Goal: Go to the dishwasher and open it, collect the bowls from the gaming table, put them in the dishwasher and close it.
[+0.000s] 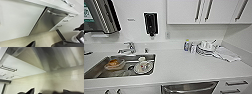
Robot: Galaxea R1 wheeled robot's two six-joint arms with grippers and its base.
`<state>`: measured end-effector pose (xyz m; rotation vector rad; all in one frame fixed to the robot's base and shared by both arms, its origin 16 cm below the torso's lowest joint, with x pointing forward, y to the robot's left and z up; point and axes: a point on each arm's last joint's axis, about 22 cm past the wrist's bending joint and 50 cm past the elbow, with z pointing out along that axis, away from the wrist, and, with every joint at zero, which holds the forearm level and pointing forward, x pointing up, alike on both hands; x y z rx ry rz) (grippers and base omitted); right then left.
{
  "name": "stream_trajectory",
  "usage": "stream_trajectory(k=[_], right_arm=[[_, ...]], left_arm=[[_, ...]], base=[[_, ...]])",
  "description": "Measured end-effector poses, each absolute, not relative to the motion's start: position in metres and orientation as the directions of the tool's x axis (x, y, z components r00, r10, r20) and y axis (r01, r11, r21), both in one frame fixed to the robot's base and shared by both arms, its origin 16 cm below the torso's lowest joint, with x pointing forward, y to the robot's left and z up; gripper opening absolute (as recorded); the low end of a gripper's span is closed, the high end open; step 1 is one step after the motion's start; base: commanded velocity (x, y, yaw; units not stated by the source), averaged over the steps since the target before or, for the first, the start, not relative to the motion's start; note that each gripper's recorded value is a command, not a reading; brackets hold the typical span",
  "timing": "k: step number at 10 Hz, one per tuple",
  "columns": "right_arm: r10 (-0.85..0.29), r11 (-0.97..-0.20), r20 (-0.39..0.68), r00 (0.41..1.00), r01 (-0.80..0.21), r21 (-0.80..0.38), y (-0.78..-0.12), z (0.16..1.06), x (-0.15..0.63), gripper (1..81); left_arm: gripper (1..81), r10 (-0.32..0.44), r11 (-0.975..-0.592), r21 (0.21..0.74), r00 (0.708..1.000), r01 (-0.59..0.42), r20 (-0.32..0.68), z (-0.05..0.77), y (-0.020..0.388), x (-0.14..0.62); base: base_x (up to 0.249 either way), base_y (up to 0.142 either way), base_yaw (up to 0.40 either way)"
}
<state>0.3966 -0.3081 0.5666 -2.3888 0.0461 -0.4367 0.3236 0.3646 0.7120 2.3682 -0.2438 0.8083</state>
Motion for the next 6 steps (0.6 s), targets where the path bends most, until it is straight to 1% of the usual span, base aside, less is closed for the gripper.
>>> stream_trajectory(k=[1, 2, 3, 4, 5, 6], right_arm=[[-0.167, -0.751, 0.305, 0.938, 0.080, -0.655, -0.309, 0.578, 0.408, 81.1], [-0.176, -0.750, 0.310, 0.934, 0.077, -0.657, -0.310, 0.589, 0.420, 81.1], [-0.175, -0.749, 0.312, 0.934, 0.080, -0.658, -0.309, 0.597, 0.431, 81.1], [-0.178, -0.745, 0.311, 0.934, 0.079, -0.663, -0.305, 0.606, 0.442, 81.1], [-0.185, -0.740, 0.305, 0.934, 0.072, -0.669, -0.302, 0.616, 0.452, 81.1], [-0.197, -0.737, 0.284, 0.938, 0.049, -0.675, -0.300, 0.620, 0.459, 81.1]], left_arm=[[81.1, 0.026, -0.798, 0.488, 0.789, -0.354, 0.614, 0.715, 0.368, 0.326], [81.1, 0.034, -0.804, 0.476, 0.772, -0.356, 0.635, 0.721, 0.373, 0.332], [81.1, 0.030, -0.800, 0.467, 0.753, -0.376, 0.657, 0.724, 0.372, 0.337], [81.1, 0.009, -0.786, 0.455, 0.728, -0.419, 0.685, 0.730, 0.367, 0.338], [81.1, 0.011, -0.770, 0.443, 0.684, -0.459, 0.729, 0.739, 0.363, 0.344], [81.1, 0.021, -0.761, 0.439, 0.658, -0.477, 0.753, 0.745, 0.359, 0.351]], base=[[0.000, 0.000, 0.000], [0.000, 0.000, 0.000], [0.000, 0.000, 0.000], [0.000, 0.000, 0.000], [0.000, 0.000, 0.000], [0.000, 0.000, 0.000]])
